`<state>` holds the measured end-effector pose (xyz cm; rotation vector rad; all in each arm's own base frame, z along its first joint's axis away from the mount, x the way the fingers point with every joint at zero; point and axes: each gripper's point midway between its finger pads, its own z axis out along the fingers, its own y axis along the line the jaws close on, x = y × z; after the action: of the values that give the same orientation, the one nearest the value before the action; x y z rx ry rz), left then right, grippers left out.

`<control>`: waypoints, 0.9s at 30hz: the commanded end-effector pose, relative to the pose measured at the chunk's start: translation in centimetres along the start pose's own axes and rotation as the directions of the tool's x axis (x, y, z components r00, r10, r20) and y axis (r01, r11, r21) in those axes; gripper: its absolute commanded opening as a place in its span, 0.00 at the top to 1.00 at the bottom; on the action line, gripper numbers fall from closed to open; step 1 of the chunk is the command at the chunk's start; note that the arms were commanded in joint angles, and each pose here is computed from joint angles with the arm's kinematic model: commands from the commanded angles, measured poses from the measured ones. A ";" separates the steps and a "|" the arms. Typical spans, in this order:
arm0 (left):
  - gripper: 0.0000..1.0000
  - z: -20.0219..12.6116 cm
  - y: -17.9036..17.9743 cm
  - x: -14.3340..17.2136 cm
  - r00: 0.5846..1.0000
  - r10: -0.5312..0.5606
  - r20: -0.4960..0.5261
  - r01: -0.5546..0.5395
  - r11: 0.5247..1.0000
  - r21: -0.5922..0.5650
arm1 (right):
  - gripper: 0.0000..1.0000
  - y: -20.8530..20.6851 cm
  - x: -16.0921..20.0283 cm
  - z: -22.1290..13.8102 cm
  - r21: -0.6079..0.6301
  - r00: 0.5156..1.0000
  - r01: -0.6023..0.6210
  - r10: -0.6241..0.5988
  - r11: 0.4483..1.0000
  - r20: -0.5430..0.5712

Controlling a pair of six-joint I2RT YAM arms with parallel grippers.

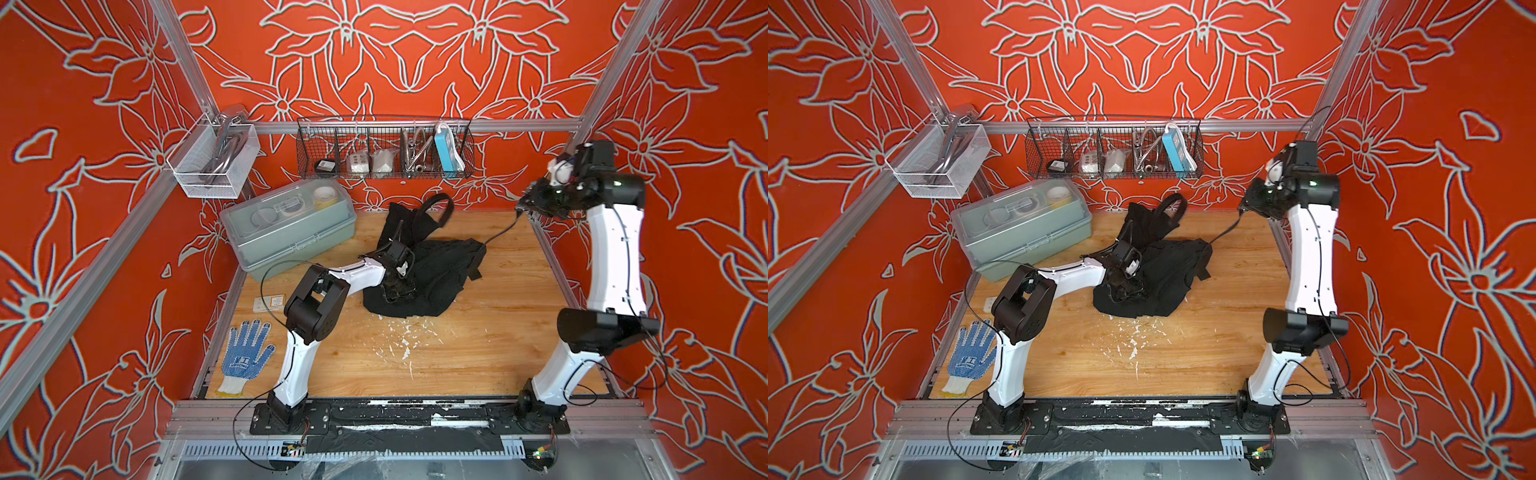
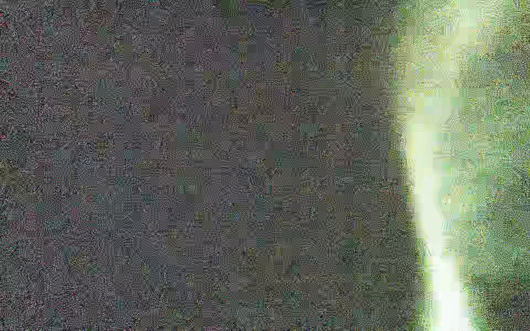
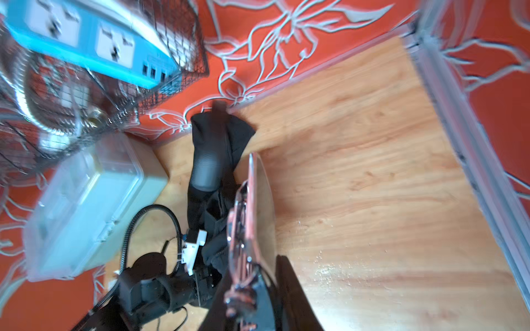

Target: Remove the belt from the trousers

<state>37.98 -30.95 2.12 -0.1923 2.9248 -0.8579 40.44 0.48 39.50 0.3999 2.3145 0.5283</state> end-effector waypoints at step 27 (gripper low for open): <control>1.00 -5.3 20.1 5.3 0.856 -0.474 0.207 0.472 0.552 -0.687 | 1.00 2.6 -12.6 -34.6 -0.268 0.505 0.113 0.177 0.957 0.845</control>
<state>38.10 -22.72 2.02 -0.8048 2.9199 -0.4456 27.83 -13.56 63.01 0.6204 1.4392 0.5356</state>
